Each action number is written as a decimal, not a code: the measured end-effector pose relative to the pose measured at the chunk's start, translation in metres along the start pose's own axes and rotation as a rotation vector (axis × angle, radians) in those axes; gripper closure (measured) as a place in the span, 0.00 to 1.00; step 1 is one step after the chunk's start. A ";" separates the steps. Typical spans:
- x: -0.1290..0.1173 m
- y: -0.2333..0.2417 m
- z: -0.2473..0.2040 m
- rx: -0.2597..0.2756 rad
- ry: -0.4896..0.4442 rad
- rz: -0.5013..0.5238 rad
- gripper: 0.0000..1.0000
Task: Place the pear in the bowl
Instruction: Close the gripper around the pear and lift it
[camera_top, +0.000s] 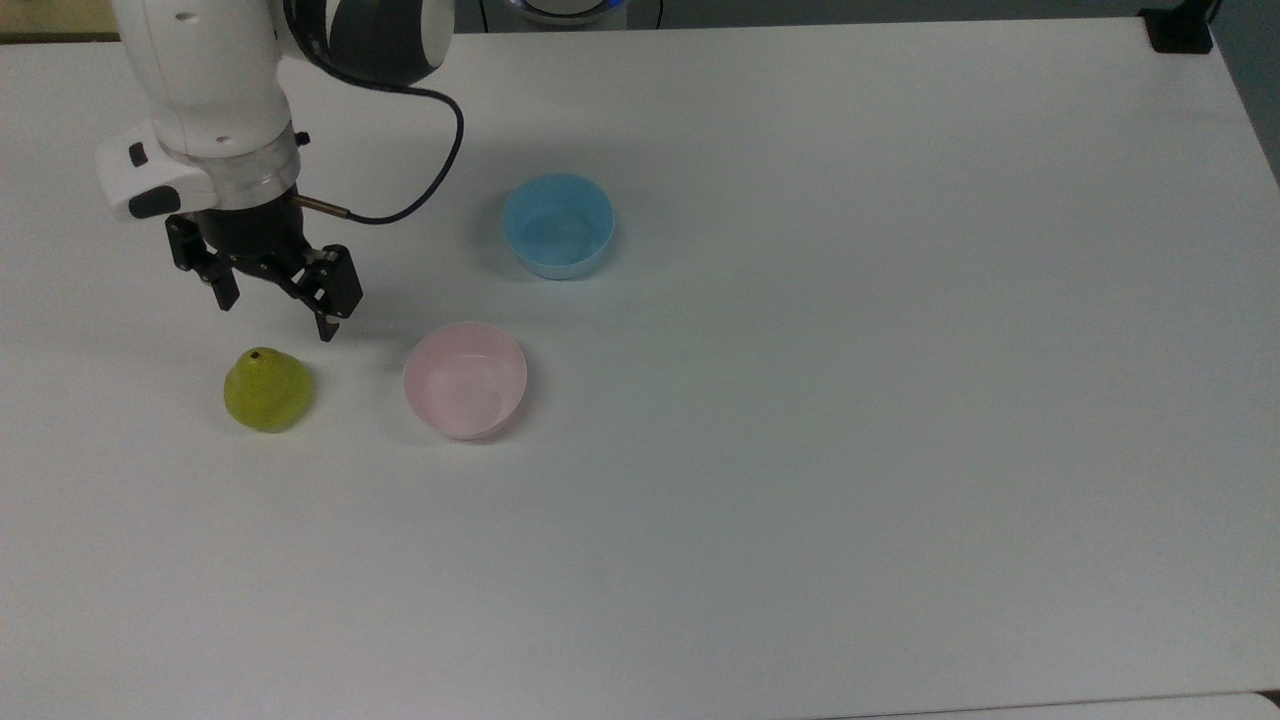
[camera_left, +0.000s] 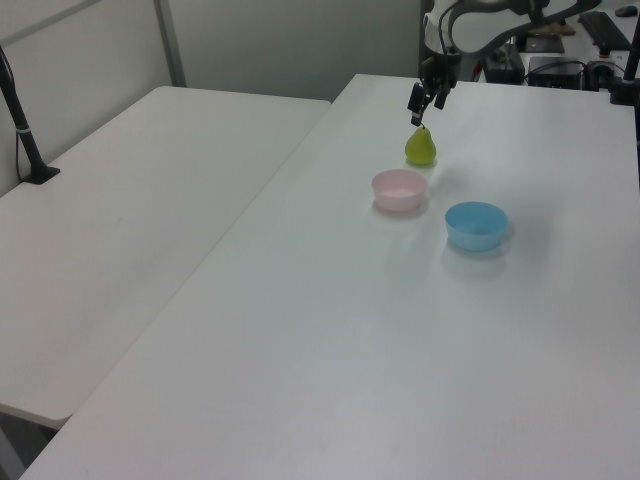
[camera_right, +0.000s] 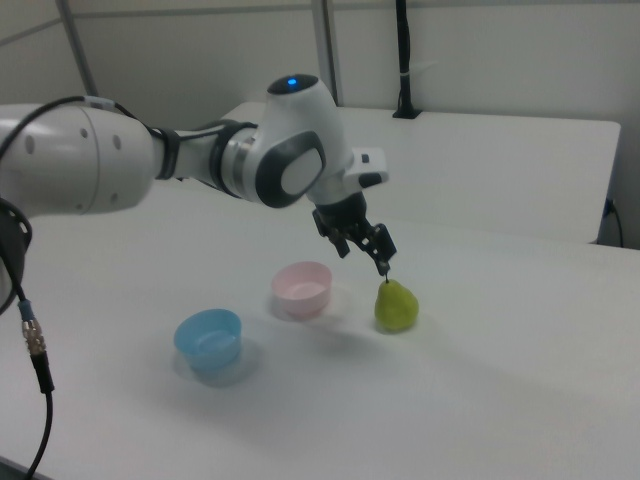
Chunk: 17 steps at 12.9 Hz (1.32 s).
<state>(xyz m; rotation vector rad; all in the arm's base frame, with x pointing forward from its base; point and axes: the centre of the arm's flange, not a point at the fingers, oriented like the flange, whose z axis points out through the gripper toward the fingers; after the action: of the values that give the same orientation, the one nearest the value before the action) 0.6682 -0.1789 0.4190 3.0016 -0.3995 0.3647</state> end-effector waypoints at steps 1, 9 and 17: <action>0.001 0.008 0.012 -0.009 0.006 -0.005 0.00; -0.002 0.022 0.085 -0.052 0.001 -0.052 0.05; 0.003 0.021 0.093 -0.050 0.051 -0.064 0.38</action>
<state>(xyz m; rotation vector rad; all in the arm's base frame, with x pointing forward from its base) 0.6865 -0.2108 0.3309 2.9412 -0.3030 0.4183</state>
